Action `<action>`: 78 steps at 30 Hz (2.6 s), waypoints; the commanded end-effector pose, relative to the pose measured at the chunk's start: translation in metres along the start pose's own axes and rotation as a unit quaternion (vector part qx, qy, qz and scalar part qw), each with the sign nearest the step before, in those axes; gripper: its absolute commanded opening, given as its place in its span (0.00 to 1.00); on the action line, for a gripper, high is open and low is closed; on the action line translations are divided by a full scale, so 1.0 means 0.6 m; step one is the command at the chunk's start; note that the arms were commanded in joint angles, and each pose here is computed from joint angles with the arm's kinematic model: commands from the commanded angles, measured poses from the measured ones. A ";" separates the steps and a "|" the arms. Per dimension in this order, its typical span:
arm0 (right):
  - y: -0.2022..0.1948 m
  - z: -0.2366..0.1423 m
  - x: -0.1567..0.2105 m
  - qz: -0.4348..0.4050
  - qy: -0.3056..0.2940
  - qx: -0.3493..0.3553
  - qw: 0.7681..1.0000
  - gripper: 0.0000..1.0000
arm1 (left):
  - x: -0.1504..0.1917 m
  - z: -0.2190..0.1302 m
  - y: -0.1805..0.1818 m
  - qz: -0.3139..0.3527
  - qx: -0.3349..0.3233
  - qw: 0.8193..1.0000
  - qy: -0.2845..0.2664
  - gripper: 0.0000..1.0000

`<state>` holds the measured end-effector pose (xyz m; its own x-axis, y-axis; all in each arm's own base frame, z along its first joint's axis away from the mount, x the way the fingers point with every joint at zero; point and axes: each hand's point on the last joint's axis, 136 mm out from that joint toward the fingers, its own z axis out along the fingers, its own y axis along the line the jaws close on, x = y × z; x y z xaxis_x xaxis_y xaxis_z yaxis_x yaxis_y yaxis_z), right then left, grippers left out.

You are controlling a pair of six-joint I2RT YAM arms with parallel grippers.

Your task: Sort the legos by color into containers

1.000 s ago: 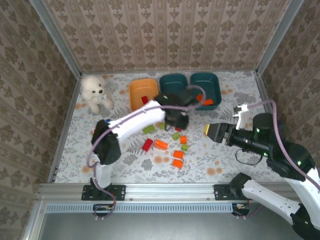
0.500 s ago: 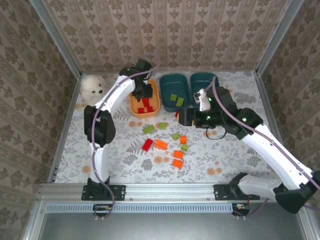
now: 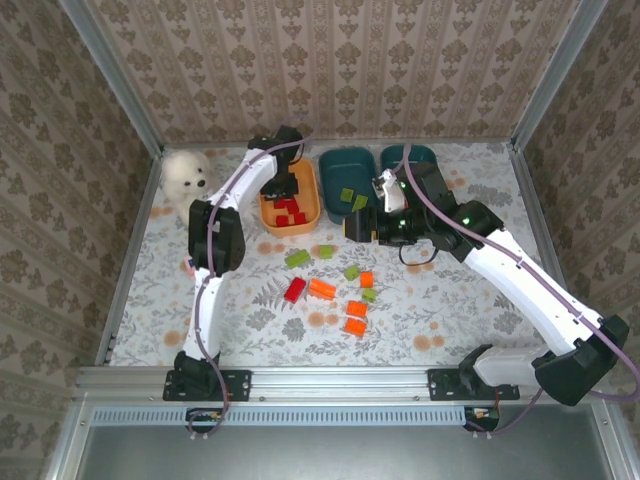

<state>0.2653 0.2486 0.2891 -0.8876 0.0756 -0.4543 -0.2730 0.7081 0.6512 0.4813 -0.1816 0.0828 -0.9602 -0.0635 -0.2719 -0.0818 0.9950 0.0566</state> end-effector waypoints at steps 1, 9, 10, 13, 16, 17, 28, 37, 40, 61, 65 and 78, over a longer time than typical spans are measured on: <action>0.004 -0.001 0.000 -0.003 0.004 -0.013 1.000 0.65 | 0.003 0.008 0.018 -0.018 -0.019 1.000 0.008 0.23; -0.004 -0.006 0.002 0.003 0.002 -0.010 1.000 0.65 | 0.018 0.044 0.015 -0.022 -0.023 0.999 0.034 0.27; -0.006 -0.006 0.003 0.004 0.001 -0.009 1.000 0.65 | 0.018 0.046 0.015 -0.022 -0.023 0.999 0.036 0.28; -0.009 -0.006 0.006 0.008 0.001 -0.009 1.000 0.65 | 0.018 0.051 0.014 -0.022 -0.026 0.999 0.039 0.35; -0.014 -0.005 0.008 0.010 0.004 -0.006 1.000 0.66 | 0.016 0.047 0.013 -0.022 -0.025 0.999 0.037 0.44; -0.015 -0.004 0.009 0.010 0.005 -0.005 1.000 0.66 | 0.012 0.041 0.012 -0.021 -0.024 0.999 0.033 0.47; -0.046 0.021 0.023 -0.049 0.043 0.055 0.996 0.65 | -0.049 -0.114 -0.008 -0.032 0.030 0.997 -0.068 0.61; -0.044 0.120 0.107 -0.240 0.166 0.089 0.952 0.69 | -0.027 -0.292 0.024 -0.086 0.169 0.970 -0.154 0.65; -0.051 0.157 0.125 -0.285 0.194 0.074 0.936 0.73 | 0.024 -0.329 0.040 -0.098 0.227 0.953 -0.173 0.69; -0.163 0.361 0.200 -0.430 0.312 0.142 0.835 0.81 | 0.344 -0.355 0.177 -0.180 0.292 0.921 -0.185 0.72; -0.172 0.373 0.210 -0.411 0.324 0.147 0.839 0.76 | 0.357 -0.354 0.184 -0.180 0.285 0.924 -0.178 0.72; -0.178 0.378 0.183 -0.391 0.281 0.196 0.854 0.34 | 0.351 -0.352 0.174 -0.174 0.297 0.922 -0.179 0.71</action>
<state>0.2712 0.3381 0.0198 -0.5391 -0.8224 -0.1817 -0.8386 0.5441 0.0254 0.2131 -0.1046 0.2355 -0.7419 -0.4567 -0.4909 -0.1055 0.8025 -0.5872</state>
